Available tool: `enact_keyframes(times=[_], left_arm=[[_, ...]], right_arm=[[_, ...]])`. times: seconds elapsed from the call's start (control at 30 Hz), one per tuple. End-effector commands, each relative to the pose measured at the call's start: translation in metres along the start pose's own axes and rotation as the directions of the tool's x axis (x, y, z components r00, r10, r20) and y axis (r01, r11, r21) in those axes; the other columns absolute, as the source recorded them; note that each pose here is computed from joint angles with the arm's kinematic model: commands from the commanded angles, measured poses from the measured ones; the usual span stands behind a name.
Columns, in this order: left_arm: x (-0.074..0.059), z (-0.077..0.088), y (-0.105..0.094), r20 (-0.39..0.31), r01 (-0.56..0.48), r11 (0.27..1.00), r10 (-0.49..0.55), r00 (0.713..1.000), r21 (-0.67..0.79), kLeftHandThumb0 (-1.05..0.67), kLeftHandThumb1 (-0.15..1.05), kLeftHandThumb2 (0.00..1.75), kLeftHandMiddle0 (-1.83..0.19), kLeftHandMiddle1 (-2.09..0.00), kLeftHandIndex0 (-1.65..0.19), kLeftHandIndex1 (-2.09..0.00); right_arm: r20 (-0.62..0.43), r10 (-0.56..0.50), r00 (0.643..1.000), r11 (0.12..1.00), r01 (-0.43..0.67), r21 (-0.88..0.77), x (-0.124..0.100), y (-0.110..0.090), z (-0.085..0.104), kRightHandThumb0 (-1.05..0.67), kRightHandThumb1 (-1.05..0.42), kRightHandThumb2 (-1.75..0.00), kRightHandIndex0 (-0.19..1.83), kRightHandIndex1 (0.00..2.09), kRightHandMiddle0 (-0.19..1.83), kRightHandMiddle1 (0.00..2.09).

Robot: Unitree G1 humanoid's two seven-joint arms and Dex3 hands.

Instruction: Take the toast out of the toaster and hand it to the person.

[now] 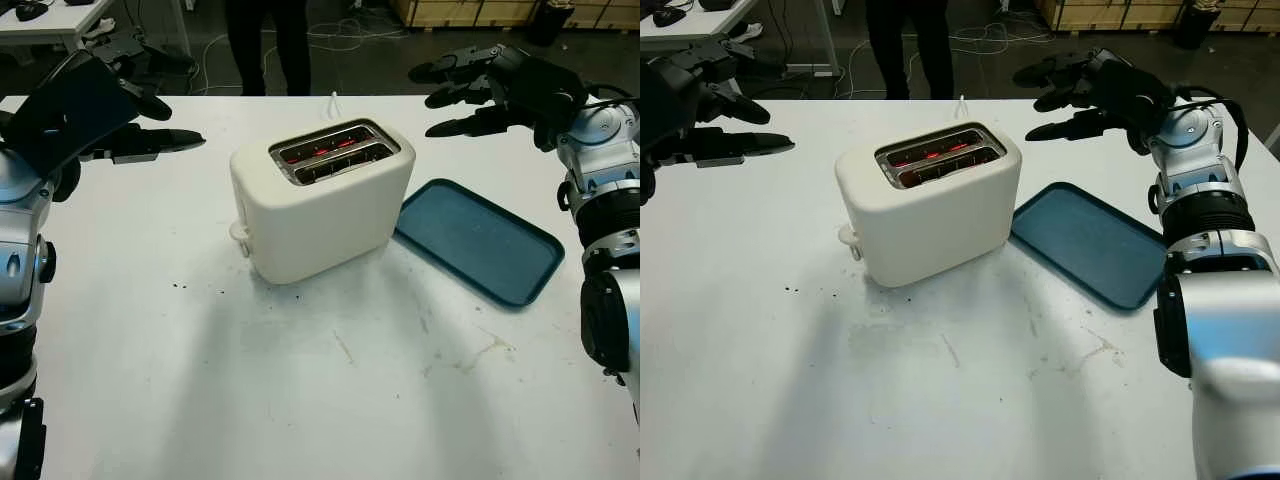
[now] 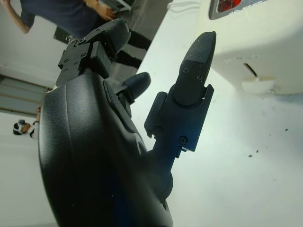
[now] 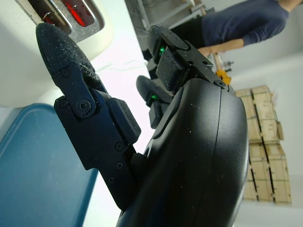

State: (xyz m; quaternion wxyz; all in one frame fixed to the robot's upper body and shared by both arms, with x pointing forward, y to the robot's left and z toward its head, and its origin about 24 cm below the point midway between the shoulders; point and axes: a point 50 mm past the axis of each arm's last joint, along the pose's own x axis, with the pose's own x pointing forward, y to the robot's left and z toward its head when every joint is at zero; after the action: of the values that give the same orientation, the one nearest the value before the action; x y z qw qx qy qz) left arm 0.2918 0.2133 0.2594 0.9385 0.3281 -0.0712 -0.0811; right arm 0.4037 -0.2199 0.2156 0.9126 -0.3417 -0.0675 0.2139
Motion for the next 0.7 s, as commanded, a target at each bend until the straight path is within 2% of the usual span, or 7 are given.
enact_keyframes(times=[0.0, 0.67], left_arm=[[0.0001, 0.0038, 0.0020, 0.017, -0.005, 1.000, 0.005, 1.000, -0.004, -0.37, 0.82, 0.00, -0.02, -1.32, -0.11, -0.85], [-0.0003, 0.0044, 0.0025, 0.016, -0.005, 1.000, 0.005, 1.000, 0.006, -0.38, 0.82, 0.00, 0.00, -1.31, -0.10, -0.85]], right_arm=[[0.021, -0.007, 1.000, 1.000, 0.007, 0.000, 0.0003, -0.0029, 0.0048, -0.79, -0.70, 0.00, 0.32, 0.68, 0.63, 0.00], [0.016, -0.004, 1.000, 1.000, 0.004, -0.008, 0.0007, -0.0023, 0.0044, -0.82, -0.71, 0.00, 0.34, 0.61, 0.61, 0.00]])
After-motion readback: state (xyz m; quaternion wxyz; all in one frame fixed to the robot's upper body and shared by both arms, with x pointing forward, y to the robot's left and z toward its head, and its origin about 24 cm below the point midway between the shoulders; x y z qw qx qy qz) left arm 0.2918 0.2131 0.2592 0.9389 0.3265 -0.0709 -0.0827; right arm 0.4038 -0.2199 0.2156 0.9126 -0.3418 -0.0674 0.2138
